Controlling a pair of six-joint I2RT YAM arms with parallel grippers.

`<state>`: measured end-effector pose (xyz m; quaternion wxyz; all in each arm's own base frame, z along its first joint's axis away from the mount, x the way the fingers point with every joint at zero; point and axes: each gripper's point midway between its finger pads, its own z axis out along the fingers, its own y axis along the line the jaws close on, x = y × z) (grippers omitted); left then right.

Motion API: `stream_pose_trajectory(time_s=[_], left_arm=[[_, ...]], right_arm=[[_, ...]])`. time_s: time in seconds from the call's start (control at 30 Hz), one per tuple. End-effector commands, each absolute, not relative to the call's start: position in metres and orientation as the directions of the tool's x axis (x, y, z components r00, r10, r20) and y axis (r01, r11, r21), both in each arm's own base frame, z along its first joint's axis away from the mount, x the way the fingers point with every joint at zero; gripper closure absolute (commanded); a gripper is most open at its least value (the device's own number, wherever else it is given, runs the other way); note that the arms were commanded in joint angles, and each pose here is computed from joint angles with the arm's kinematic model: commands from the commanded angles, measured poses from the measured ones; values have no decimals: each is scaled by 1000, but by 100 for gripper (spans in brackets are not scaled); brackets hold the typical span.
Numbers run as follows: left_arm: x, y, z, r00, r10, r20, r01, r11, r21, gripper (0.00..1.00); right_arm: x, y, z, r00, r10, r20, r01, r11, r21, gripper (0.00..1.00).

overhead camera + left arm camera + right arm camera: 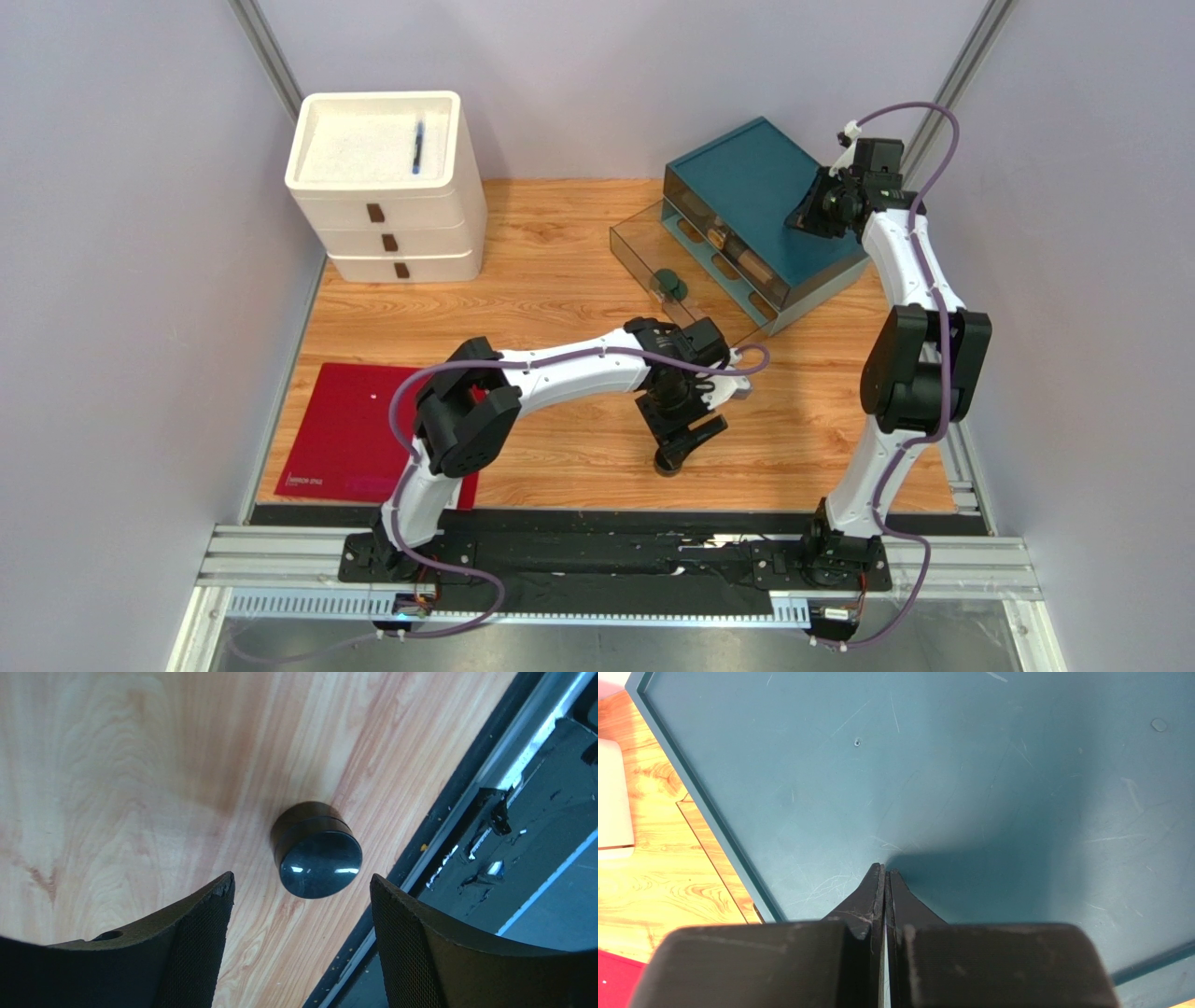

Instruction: Organize the makeup

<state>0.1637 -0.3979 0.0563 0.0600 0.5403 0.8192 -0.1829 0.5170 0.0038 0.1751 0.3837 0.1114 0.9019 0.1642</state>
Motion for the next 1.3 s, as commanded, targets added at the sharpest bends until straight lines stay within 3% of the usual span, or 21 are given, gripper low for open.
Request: stream_pose_trajectory(time_s=[0.0, 0.43, 0.53, 0.6, 0.63, 0.67, 0.7, 0.87, 1.03, 1.27], left_arm=[[145, -400, 57, -346, 891, -294, 922, 266, -281, 24], [137, -395, 4, -314, 934, -172, 928, 264, -262, 23], [147, -396, -1, -313, 934, -174, 938, 276, -210, 31], [153, -400, 2, -317, 929, -189, 940, 282, -191, 53], [154, -402, 2, -323, 927, -192, 939, 288, -188, 75], [157, -403, 4, -326, 925, -197, 940, 295, -173, 83], [160, -406, 6, -328, 922, -207, 941, 298, -163, 98], [181, -407, 22, -338, 910, -242, 941, 333, -62, 100], [232, -406, 69, -359, 856, -371, 911, 408, 59, 100], [316, -419, 149, -490, 653, -578, 818, 573, -47, 100]], right_arm=[[430, 2, 64, -909, 313, -274, 240, 933, 270, 100], [430, 2, 61, -912, 310, -268, 239, 933, 268, 100], [429, 2, 61, -912, 312, -266, 240, 932, 270, 100], [430, 2, 62, -911, 313, -268, 241, 932, 271, 100], [430, 2, 63, -911, 312, -270, 238, 932, 272, 100], [430, 2, 63, -912, 309, -270, 236, 933, 271, 100], [430, 2, 63, -911, 312, -271, 238, 933, 271, 100], [431, 3, 64, -910, 311, -272, 237, 932, 274, 100], [432, 3, 65, -910, 313, -274, 236, 931, 279, 100], [431, 4, 65, -910, 314, -271, 237, 930, 280, 100]])
